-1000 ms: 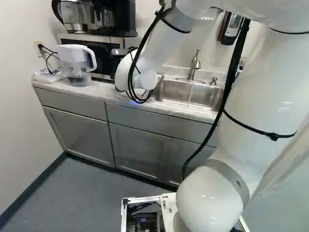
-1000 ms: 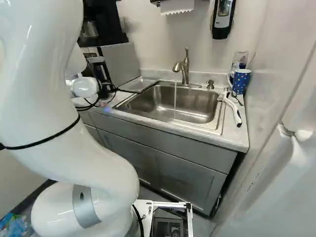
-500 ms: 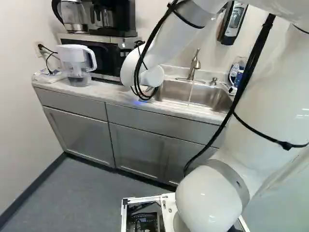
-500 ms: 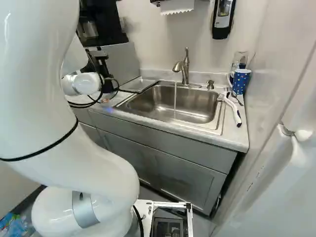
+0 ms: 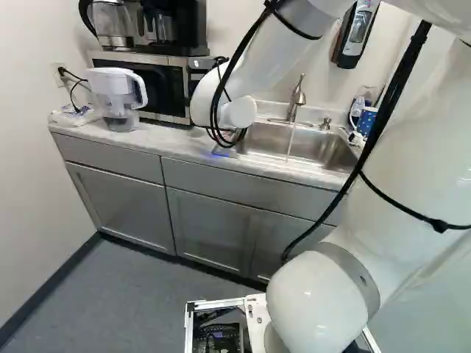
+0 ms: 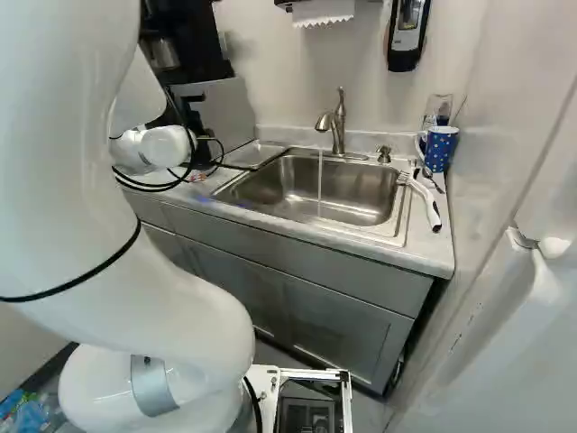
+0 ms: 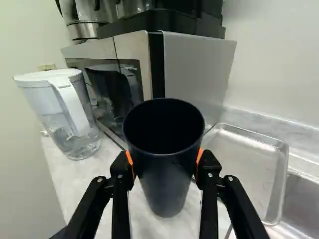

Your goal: Rinse the cup and place it in the tray

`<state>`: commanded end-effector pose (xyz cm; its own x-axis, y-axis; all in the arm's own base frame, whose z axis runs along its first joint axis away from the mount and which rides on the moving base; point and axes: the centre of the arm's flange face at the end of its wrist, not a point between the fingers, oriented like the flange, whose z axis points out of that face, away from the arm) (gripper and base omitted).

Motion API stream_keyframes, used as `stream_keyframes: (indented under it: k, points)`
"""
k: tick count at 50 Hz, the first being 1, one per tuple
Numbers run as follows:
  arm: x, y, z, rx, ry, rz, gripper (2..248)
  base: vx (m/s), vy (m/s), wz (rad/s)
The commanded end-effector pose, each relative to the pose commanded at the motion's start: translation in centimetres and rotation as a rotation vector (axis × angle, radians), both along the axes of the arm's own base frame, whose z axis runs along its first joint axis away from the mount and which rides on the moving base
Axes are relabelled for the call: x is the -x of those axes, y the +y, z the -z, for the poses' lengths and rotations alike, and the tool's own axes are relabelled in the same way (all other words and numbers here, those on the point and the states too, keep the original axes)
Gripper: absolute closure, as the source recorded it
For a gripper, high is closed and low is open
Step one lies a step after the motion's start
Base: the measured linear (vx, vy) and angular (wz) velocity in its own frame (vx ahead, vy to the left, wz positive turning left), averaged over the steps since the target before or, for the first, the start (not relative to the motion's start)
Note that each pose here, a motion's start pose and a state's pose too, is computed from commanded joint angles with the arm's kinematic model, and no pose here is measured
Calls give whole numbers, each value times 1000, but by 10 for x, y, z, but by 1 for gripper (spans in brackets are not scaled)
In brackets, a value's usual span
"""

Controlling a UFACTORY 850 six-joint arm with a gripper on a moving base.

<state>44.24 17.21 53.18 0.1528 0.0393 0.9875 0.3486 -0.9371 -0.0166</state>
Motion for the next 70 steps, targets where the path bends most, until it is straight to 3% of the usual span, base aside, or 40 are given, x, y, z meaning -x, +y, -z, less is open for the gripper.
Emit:
stream_keyframes:
  k: [70]
  points:
    - [-22, -92, 0, 0, 0, 200, 125, 0, 0, 0]
